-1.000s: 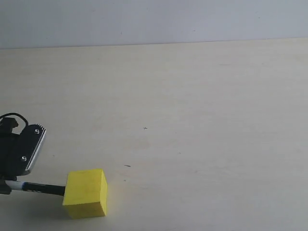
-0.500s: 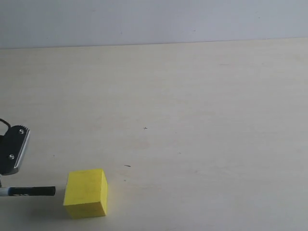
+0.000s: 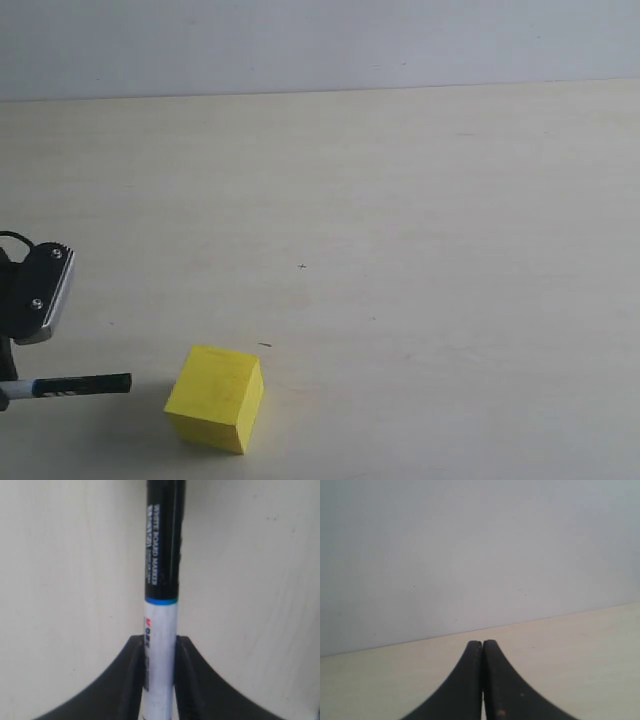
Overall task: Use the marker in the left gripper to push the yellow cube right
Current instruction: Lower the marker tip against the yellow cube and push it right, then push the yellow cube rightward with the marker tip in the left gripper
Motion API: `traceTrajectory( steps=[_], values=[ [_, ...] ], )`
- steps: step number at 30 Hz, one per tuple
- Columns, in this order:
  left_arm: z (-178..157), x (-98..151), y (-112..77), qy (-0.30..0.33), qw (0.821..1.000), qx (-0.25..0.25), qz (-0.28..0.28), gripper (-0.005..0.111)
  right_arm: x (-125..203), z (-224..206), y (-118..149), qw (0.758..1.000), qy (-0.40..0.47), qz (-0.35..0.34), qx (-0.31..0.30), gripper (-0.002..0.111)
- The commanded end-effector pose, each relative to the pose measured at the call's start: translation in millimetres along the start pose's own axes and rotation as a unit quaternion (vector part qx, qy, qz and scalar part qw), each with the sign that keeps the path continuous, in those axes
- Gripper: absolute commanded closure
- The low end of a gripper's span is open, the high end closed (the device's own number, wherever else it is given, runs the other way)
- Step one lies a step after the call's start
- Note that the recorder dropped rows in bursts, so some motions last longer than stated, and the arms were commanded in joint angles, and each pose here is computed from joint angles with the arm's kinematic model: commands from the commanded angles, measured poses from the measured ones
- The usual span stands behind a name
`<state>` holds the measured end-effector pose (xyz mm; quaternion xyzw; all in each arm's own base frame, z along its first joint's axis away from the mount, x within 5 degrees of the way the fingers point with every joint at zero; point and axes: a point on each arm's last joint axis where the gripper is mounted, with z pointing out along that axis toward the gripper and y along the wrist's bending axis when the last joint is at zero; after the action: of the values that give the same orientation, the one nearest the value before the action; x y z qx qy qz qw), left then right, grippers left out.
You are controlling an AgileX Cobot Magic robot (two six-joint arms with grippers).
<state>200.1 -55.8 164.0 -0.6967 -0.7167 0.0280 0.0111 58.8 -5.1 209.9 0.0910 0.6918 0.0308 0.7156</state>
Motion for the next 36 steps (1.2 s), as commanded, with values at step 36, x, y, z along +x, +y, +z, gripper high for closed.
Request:
traceTrajectory(
  steps=[36],
  values=[
    [9, -33, 4.4, 0.005, 0.996, 0.007, 0.089, 0.107, 0, -1, 0, 1.0, -0.008, 0.002, 0.001, 0.108]
  ],
)
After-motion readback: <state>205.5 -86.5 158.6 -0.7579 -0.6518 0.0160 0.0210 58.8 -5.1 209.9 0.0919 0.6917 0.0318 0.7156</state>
